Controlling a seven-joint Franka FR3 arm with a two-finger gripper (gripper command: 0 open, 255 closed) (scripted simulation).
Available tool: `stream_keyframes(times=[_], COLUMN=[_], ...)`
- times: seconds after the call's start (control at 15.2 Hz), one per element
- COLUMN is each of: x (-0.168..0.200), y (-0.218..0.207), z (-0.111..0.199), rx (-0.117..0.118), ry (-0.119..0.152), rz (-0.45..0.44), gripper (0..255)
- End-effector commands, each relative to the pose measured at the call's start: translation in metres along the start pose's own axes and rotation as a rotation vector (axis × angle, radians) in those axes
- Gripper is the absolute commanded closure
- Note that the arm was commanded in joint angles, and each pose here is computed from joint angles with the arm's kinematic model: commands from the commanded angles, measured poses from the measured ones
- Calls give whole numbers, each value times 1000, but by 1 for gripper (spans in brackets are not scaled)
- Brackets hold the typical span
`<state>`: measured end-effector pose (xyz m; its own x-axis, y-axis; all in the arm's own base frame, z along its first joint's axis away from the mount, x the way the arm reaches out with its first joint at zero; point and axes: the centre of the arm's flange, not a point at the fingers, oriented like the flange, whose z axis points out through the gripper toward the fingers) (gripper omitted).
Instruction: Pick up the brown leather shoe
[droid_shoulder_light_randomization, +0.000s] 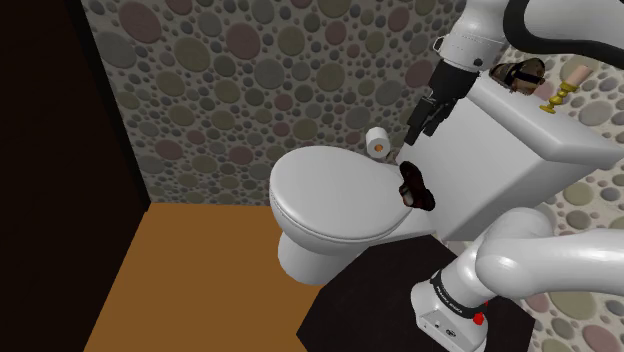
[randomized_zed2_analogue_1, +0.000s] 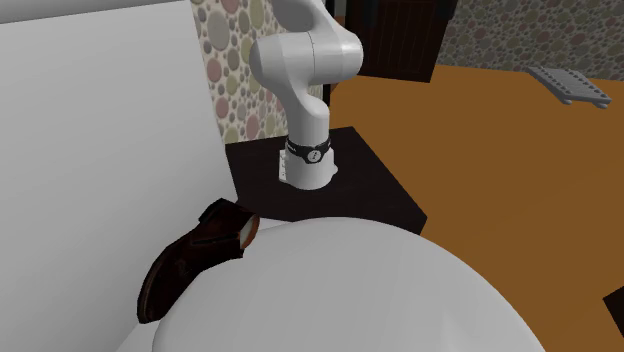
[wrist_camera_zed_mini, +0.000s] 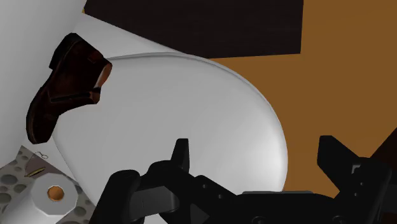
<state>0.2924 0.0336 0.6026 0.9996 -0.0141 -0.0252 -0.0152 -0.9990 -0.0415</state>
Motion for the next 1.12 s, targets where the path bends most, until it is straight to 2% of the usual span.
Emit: stream_keyframes(times=[0.0, 1.06], x=[0, 36], y=[0, 150], z=[0, 129], rx=[0, -69], ry=[0, 50], rz=[0, 268], gripper=[0, 0])
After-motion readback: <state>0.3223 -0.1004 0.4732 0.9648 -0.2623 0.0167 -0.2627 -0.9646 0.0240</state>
